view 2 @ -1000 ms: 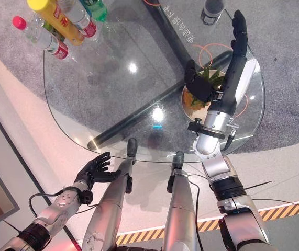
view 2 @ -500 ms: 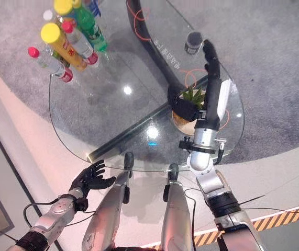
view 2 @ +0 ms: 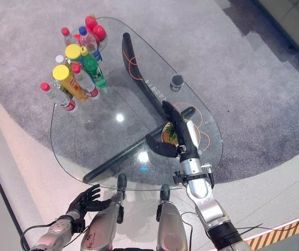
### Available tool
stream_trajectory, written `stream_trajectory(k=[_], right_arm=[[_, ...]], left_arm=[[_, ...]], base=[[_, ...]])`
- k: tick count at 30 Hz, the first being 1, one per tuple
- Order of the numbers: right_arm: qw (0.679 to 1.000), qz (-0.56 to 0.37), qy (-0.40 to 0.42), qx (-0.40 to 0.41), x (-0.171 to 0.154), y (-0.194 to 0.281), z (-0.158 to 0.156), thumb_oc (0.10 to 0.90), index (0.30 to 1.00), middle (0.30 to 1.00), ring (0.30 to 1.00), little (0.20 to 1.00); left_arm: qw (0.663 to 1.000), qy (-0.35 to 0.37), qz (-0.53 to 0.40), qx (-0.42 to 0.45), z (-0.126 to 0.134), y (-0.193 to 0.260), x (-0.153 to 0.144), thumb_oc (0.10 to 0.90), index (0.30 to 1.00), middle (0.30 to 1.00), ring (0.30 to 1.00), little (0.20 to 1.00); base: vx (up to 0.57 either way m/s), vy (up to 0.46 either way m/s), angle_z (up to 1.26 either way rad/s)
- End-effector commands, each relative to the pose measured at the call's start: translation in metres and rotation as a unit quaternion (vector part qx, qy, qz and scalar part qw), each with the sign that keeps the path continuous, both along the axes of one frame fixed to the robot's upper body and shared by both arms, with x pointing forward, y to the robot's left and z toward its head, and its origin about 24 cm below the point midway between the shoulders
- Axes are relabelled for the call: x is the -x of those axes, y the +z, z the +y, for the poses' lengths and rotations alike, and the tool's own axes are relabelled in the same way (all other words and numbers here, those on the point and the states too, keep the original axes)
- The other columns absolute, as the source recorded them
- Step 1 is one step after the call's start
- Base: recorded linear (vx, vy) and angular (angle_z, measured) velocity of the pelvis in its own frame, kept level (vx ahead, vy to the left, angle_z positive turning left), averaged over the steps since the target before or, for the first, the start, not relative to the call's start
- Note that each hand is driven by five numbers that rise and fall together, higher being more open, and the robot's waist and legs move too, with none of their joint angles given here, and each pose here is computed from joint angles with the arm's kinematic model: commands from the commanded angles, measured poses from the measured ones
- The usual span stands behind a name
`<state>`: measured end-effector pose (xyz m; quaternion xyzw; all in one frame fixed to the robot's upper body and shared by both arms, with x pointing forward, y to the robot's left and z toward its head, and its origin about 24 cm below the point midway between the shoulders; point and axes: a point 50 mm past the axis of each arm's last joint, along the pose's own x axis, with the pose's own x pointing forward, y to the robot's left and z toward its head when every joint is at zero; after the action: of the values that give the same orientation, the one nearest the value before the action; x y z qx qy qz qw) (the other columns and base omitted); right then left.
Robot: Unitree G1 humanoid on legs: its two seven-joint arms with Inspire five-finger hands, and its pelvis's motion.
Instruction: Pick up the fruit to the plate
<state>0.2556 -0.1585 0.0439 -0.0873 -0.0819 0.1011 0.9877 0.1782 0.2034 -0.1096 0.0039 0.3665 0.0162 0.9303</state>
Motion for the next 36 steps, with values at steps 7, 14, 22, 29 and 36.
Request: stream_trajectory(k=[7, 14, 22, 29, 36], right_arm=[[0.974, 0.221, 0.041, -0.012, 0.040, -0.085, 0.003, 0.800, 0.900, 0.900, 0.900, 0.900], [0.921, 0.387, -0.041, -0.001, 0.072, -0.143, -0.021, 0.800, 0.900, 0.900, 0.900, 0.900], [0.818, 0.554, -0.140, -0.065, 0.130, -0.194, -0.043, 0.800, 0.900, 0.900, 0.900, 0.900], [0.739, 0.647, -0.168, -0.085, 0.172, -0.212, -0.046, 0.800, 0.900, 0.900, 0.900, 0.900], [0.658, 0.713, -0.231, -0.074, 0.202, -0.218, -0.055, 0.800, 0.900, 0.900, 0.900, 0.900]], left_arm=[[0.998, 0.013, 0.065, 0.015, 0.012, -0.019, 0.031, 0.800, 0.900, 0.900, 0.900, 0.900], [0.990, 0.055, 0.128, 0.027, 0.018, -0.034, 0.048, 0.800, 0.900, 0.900, 0.900, 0.900], [0.964, 0.154, 0.205, 0.065, 0.020, -0.052, 0.082, 0.800, 0.900, 0.900, 0.900, 0.900], [0.952, 0.181, 0.241, 0.060, 0.019, -0.057, 0.095, 0.800, 0.900, 0.900, 0.900, 0.900], [0.944, 0.169, 0.282, 0.028, 0.015, -0.061, 0.109, 0.800, 0.900, 0.900, 0.900, 0.900]], base=[[0.08, -0.013, -0.03], [0.06, -0.017, -0.03], [0.05, 0.002, -0.02], [0.03, 0.005, 0.00], [0.04, 0.003, 0.00]])
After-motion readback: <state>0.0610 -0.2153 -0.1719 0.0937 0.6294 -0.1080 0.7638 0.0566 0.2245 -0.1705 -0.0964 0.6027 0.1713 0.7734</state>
